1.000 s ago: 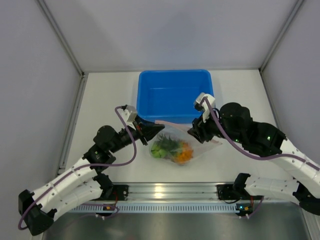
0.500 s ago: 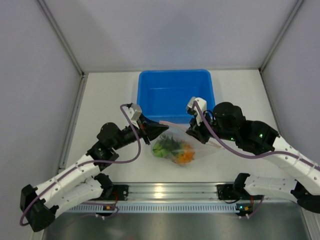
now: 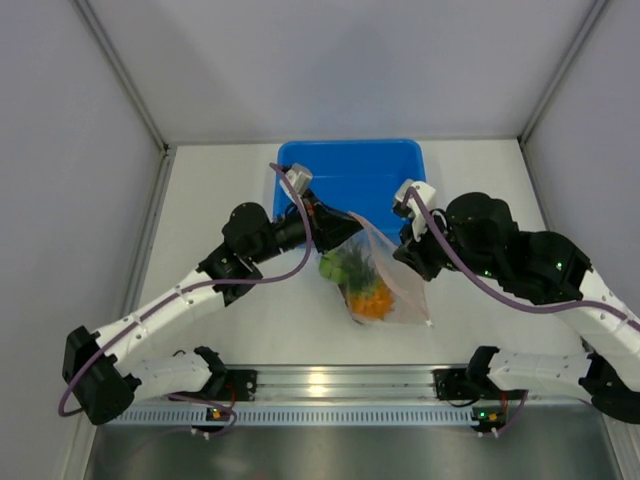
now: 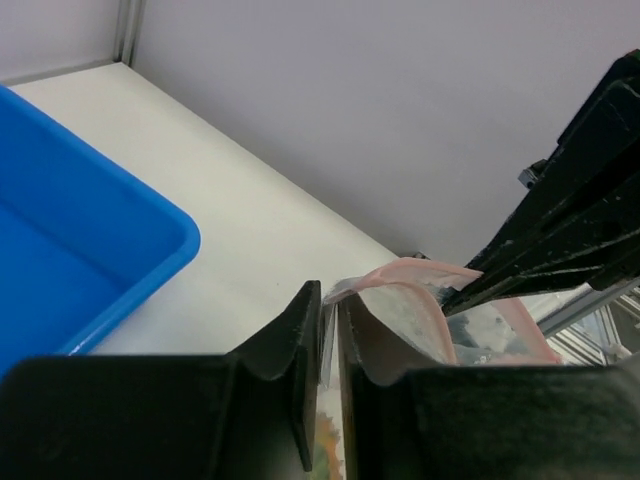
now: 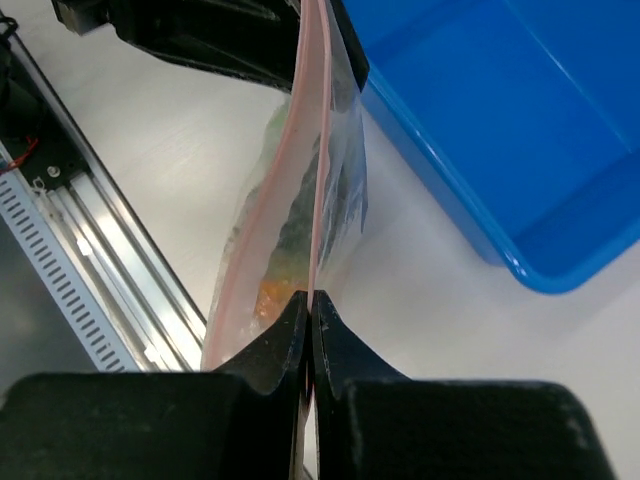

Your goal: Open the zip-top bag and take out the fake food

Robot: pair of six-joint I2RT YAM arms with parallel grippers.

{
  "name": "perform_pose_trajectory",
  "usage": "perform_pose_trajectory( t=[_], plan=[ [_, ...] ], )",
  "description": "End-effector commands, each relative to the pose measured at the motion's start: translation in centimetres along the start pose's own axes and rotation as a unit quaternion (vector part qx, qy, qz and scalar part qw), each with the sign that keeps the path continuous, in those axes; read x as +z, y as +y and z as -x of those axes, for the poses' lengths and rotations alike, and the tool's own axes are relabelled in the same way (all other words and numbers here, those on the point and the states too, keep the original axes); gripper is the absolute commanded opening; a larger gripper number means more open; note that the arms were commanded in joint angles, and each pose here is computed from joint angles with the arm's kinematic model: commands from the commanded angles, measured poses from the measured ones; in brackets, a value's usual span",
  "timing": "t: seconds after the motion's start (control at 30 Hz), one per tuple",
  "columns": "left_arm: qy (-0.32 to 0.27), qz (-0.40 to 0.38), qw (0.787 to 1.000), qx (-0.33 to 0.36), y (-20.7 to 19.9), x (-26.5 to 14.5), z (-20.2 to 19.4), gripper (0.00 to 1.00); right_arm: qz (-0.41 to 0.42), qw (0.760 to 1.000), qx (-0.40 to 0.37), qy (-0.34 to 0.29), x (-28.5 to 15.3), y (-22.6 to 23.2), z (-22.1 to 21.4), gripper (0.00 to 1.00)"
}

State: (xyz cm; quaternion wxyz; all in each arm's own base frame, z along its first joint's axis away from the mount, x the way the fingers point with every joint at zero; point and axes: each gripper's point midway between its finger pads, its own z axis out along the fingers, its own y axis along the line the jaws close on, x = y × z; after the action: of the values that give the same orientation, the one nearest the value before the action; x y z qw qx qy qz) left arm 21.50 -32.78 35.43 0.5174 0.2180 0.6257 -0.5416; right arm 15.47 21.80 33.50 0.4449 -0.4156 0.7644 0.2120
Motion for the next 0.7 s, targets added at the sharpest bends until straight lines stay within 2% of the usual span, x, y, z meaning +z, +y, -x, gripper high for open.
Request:
perform_pose_trajectory(
  t=[0.0, 0.03, 0.1, 0.13, 0.23, 0.37, 0.4, 0.47, 0.5, 0.57, 0.67],
  plan=[
    [-0.031, -0.054, 0.998, -0.015, -3.0, 1.4, 4.0, 0.22, -0.053, 0.998, 0.026, 0.016, -2.6, -1.5, 0.1, 0.0],
    [-0.018, -0.055, 0.998, -0.029, -2.7, 2.1, 3.3, 0.38, -0.076, 0.996, 0.031, 0.018, -2.8, -2.3, 0.1, 0.0],
    [-0.005, -0.072, 0.997, -0.04, -3.3, 2.7, 3.3, 0.5, -0.099, 0.994, 0.048, 0.02, -3.6, -3.0, 0.5, 0.0],
    [0.002, -0.077, 0.996, -0.052, -3.5, 2.9, 3.2, 0.63, -0.116, 0.992, 0.054, 0.022, -3.9, -3.5, 0.6, 0.0],
    [0.027, -0.089, 0.993, -0.078, -3.7, 3.2, 2.1, 0.7, -0.15, 0.985, 0.078, 0.025, -5.3, -4.5, 1.0, 0.0],
    [0.046, -0.075, 0.991, -0.097, -3.7, 2.6, 1.4, 0.73, -0.189, 0.975, 0.113, 0.009, -6.4, -5.6, 1.9, 0.0],
    [0.077, -0.043, 0.99, -0.11, -2.9, 2.3, -0.3, 0.73, -0.193, 0.973, 0.122, 0.013, -6.0, -5.6, 2.0, 0.0],
    [0.063, 0.048, 0.994, -0.074, -1.0, 2.3, 0.3, 0.73, -0.198, 0.972, 0.126, 0.016, -5.2, -5.7, 2.1, 0.0],
    [0.105, 0.08, 0.989, -0.072, -1.5, 1.7, -2.2, 0.73, -0.206, 0.97, 0.128, 0.028, -4.3, -5.8, 1.6, 0.0],
    [0.087, 0.173, 0.979, -0.059, 0.2, 1.2, -2.3, 0.72, -0.241, 0.961, 0.134, 0.031, -3.7, -6.8, 1.4, 0.0],
    [0.099, 0.243, 0.963, -0.066, 0.0, 0.1, -4.8, 0.68, -0.282, 0.946, 0.16, 0.023, -2.3, -7.8, 1.3, 0.0]
  ],
)
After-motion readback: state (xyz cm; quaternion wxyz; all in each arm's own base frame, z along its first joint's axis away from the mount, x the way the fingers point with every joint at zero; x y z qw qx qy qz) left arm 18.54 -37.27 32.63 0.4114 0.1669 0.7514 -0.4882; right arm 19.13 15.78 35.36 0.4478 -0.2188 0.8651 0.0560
